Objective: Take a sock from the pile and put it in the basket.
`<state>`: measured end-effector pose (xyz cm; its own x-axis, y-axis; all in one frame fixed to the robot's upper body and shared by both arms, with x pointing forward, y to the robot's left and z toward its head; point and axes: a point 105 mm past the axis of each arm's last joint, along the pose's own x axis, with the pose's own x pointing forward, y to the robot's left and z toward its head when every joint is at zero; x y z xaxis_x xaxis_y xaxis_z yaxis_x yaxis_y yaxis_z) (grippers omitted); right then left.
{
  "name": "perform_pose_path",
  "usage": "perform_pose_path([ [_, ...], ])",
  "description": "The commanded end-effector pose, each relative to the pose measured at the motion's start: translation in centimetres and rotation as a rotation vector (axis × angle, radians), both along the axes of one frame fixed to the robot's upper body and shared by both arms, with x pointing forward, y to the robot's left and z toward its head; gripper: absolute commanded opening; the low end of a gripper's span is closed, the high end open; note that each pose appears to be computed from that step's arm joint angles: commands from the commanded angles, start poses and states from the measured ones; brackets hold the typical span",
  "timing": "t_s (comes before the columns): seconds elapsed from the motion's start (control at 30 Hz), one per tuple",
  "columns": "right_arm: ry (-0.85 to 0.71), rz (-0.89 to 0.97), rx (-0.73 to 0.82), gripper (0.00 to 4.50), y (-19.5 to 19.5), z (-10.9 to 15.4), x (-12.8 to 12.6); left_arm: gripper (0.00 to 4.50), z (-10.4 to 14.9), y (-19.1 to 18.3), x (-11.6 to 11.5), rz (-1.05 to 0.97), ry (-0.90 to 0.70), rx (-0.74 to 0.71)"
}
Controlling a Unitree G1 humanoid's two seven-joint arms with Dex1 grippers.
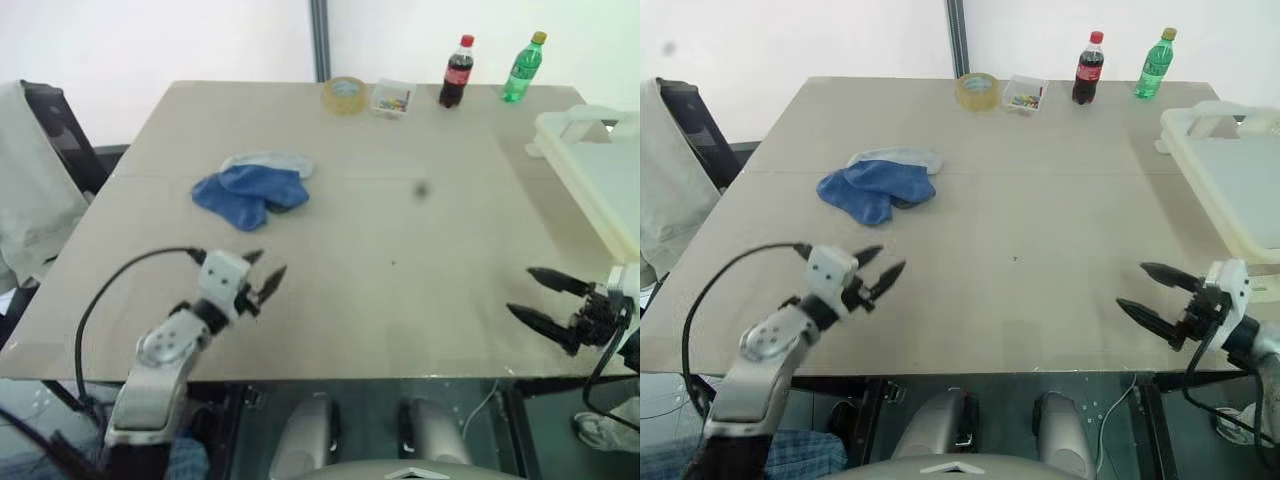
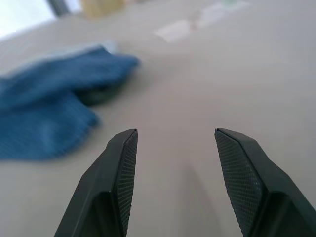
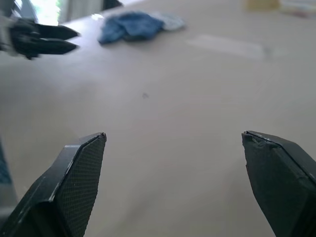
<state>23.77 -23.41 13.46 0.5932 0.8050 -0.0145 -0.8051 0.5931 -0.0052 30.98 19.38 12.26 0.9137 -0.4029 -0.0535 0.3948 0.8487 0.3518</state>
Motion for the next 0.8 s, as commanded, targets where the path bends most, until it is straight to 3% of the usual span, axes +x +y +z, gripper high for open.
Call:
perform_pose_path([
  [0.03,-0.040,0.066,0.053,4.48,1.6,2.0,-0.4,2.67,1.5,-0.4,2.5,0.045,-0.063,0.025],
  [0.2,-0.073,0.110,0.052,4.48,3.1,2.8,-0.4,2.67,1.4,-1.1,7.0,0.103,-0.063,0.098],
  [0.37,-0.075,0.095,0.038,4.48,3.0,2.6,-0.5,2.67,0.0,-2.5,9.7,0.101,-0.035,0.138],
  [0.8,-0.072,0.045,-0.006,4.48,2.3,1.4,-1.0,2.67,0.6,-4.1,12.3,0.097,-0.115,0.246],
])
